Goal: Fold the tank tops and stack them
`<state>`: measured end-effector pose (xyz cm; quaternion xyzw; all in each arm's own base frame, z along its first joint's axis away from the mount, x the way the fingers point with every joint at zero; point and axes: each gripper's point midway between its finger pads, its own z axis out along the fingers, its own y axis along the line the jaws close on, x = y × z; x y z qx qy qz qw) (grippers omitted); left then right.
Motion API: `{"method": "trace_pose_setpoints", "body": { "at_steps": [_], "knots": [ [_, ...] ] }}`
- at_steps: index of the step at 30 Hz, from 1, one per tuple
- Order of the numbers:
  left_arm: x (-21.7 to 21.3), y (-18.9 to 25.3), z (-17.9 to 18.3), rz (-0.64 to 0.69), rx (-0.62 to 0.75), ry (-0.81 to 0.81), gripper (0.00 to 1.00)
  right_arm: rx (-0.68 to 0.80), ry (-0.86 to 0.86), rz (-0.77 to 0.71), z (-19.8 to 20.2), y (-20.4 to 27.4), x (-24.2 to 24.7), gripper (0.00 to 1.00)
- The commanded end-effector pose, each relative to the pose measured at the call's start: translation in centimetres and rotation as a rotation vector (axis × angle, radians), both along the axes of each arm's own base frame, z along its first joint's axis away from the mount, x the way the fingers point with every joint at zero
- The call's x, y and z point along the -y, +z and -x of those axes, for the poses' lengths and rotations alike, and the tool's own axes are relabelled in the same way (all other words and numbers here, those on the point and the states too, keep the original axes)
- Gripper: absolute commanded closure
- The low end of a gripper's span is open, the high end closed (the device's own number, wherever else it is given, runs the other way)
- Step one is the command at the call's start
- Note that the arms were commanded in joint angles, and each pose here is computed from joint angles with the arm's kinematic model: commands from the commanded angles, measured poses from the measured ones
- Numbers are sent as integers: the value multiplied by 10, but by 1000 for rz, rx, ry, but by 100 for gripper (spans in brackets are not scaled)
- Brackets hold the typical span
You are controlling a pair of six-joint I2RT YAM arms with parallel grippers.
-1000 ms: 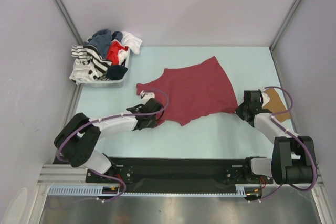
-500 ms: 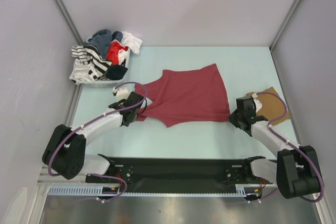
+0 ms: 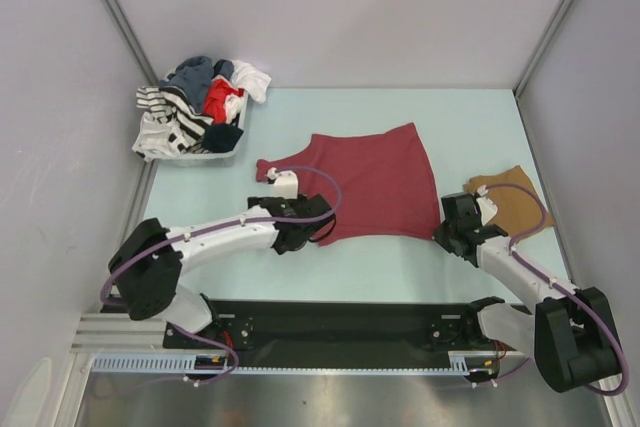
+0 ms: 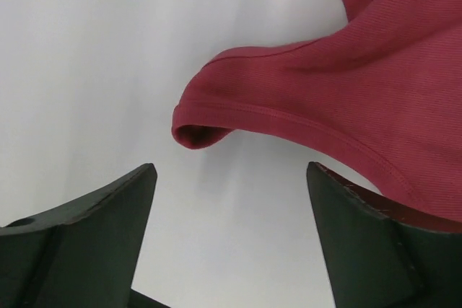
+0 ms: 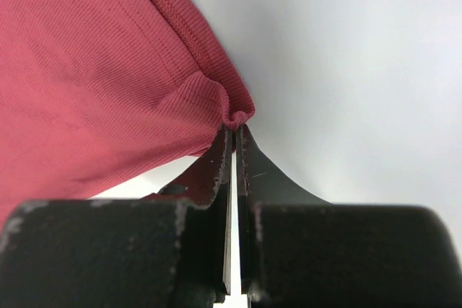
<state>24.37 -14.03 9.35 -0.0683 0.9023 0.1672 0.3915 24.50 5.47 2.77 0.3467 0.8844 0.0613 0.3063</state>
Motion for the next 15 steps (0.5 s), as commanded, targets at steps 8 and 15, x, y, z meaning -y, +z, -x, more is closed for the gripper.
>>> {"method": "trace_pose_setpoints", "body": {
  "at_steps": [8, 15],
  "knots": [
    [-54, -10, 18, -120, -52, 137, 2, 28, -42, 45, 2, 11, 12, 100],
    [80, 7, 42, 466, 24, -372, 16, 14, -35, 27, 1, 7, 7, 100]
  ]
}}
